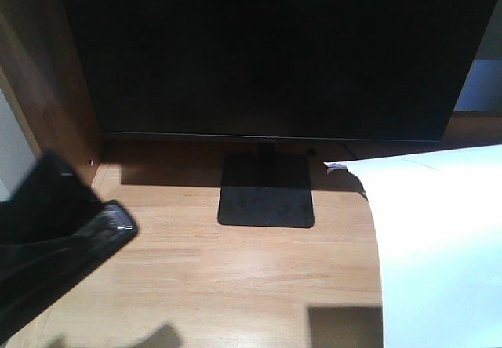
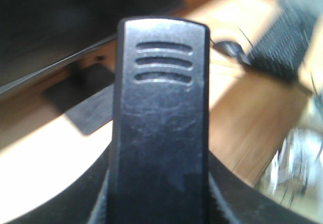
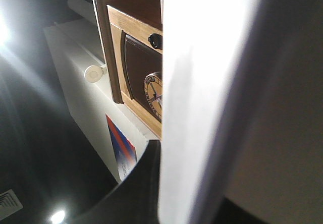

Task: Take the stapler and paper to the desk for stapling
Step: 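Lower the black stapler with the left gripper toward the desk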

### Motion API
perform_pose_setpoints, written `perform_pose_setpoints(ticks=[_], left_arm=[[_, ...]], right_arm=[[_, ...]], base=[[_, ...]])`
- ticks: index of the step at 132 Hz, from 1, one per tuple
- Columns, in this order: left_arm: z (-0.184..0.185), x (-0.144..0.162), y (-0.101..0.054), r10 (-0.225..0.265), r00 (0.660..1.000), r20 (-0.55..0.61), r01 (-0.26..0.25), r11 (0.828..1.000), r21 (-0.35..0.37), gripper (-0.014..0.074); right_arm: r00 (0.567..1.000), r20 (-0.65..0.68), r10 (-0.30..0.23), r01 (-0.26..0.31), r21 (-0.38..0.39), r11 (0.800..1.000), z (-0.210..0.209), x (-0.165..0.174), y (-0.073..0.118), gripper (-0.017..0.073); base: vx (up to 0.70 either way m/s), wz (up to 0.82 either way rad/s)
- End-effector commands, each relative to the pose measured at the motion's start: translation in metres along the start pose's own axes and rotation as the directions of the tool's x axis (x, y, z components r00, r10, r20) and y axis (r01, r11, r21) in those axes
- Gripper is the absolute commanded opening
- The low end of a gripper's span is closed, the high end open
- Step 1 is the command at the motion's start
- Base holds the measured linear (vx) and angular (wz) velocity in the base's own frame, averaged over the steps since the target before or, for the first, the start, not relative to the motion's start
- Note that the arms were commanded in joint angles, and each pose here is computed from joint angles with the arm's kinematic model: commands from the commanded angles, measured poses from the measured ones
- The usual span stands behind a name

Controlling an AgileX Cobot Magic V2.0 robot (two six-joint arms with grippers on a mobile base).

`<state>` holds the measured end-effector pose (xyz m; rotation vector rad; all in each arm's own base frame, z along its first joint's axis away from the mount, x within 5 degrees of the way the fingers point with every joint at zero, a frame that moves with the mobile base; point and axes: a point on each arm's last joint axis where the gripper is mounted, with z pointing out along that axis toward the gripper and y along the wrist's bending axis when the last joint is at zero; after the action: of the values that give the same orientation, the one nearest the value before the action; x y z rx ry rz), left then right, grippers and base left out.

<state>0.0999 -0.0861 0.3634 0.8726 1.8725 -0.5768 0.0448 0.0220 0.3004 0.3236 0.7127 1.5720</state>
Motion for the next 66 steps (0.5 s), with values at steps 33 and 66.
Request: perform_pose_setpoints(ticks=[33, 66], left_arm=[[0.064, -0.015, 0.023, 0.212, 0.977, 0.037, -0.214, 0.973, 0.09, -0.0006], [0.099, 0.001, 0.047, 0.283, 0.959, -0.027, -0.273, 0.943, 0.192, -0.0006]], right_arm=[[1.0, 0.006, -0.015, 0.015, -0.061, 0.998, 0.006, -0.002, 0.009, -0.0006], [1.0, 0.006, -0.015, 0.015, -0.061, 0.998, 0.006, -0.002, 0.009, -0.0006]], base=[[0.0, 0.0], [0.0, 0.0]])
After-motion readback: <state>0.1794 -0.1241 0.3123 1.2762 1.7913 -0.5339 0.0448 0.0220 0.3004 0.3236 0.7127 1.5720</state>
